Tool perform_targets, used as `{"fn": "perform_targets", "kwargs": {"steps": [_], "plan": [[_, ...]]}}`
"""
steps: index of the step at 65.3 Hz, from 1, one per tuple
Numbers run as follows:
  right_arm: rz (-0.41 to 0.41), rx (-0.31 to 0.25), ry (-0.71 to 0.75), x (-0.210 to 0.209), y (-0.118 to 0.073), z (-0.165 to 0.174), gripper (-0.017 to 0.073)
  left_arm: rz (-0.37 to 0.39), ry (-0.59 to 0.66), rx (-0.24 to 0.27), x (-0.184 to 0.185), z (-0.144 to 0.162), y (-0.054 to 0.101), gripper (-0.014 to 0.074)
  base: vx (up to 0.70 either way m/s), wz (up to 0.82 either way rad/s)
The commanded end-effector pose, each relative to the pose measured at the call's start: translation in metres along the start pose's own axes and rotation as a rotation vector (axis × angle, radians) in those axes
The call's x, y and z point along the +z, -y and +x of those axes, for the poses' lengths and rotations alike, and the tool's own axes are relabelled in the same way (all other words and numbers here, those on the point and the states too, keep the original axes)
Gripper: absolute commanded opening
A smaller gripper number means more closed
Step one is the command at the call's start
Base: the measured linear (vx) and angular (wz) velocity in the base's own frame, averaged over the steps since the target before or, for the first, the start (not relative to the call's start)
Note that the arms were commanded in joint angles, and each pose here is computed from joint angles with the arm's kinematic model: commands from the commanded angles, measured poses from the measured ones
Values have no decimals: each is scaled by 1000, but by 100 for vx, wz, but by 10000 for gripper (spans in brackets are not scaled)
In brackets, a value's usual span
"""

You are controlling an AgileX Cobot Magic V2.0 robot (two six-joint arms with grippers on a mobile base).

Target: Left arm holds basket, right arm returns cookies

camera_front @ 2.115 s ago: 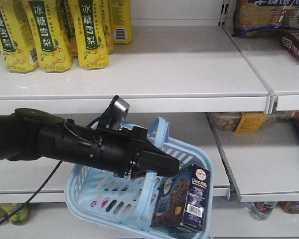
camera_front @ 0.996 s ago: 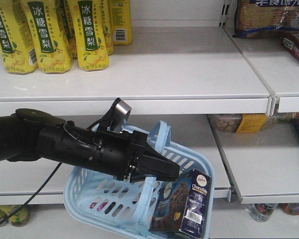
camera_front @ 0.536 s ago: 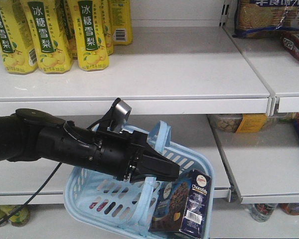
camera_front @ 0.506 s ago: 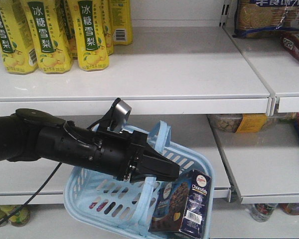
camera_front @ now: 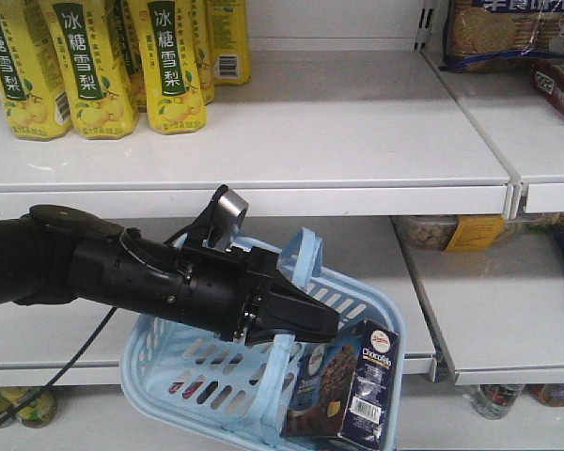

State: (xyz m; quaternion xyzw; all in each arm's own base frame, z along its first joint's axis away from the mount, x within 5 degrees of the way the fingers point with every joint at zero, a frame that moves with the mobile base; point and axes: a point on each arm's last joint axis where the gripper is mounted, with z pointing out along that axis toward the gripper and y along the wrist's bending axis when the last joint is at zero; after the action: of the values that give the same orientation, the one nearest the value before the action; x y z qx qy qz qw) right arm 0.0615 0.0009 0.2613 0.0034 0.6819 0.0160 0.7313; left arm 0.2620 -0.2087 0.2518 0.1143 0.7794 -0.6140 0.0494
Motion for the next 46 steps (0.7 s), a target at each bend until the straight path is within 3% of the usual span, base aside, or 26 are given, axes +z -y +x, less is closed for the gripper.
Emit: {"fn": "perform_targets", "kwargs": {"steps": [1, 6, 22, 46], "plan": [[-5, 51, 13, 11, -1, -25, -6, 128, 219, 33, -14, -24, 36, -6, 0, 0], [-4, 104, -24, 21, -1, -24, -6, 128, 219, 33, -14, -24, 36, -6, 0, 0], [4, 141, -99, 38, -1, -16, -6, 128, 219, 33, -14, -24, 36, -6, 0, 0], [4, 140, -91, 39, -1, -16, 36, 128, 219, 33, -14, -24, 36, -6, 0, 0]]}}
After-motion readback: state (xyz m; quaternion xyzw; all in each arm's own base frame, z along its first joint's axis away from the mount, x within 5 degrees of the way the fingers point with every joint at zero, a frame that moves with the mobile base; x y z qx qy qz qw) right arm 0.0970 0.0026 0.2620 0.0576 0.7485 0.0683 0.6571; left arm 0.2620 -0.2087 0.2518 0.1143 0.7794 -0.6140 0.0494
